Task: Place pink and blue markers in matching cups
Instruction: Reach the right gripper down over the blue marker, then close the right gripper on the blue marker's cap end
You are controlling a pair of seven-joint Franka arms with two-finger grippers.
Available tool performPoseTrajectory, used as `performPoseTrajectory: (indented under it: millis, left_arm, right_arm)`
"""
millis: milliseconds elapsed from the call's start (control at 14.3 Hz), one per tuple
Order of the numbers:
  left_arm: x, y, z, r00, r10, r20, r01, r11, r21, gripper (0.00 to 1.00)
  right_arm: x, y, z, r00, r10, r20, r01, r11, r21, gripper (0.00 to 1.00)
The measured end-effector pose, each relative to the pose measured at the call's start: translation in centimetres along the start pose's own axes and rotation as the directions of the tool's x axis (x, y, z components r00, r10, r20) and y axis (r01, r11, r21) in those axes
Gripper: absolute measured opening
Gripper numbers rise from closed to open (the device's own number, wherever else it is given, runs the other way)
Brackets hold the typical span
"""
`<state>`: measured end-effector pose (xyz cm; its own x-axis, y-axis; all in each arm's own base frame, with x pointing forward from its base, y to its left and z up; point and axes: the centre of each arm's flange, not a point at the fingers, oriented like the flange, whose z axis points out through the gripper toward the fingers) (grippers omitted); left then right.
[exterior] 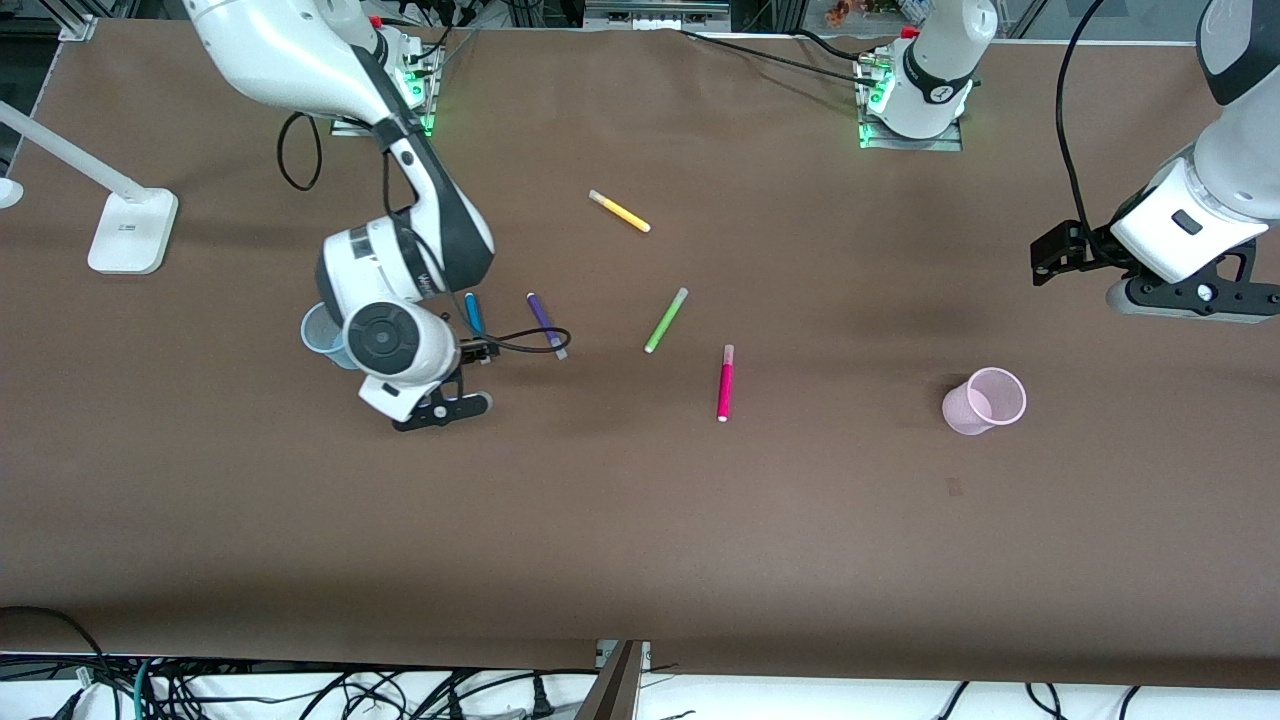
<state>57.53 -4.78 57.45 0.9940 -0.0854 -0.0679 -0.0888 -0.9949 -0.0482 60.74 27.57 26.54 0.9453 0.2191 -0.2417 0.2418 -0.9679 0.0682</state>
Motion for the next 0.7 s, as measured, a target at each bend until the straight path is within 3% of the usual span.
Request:
performPoseTrajectory:
  millis: [280, 701]
  left_arm:
    - [0.0, 0.0, 0.0, 1.0, 0.0, 0.0, 0.0, 1.0, 0.0, 1.0]
    - [0.0, 0.0, 0.0, 1.0, 0.0, 0.0, 0.0, 1.0, 0.0, 1.0]
  right_arm:
    - [-1.0, -2.2, 4.8, 0.998, -0.009, -0.054, 0.01, 1.0, 0.003, 1.0]
    - [-3.5, -2.0, 9.1, 0.997, -0.017, -0.077, 0.017, 1.0, 0.007, 1.0]
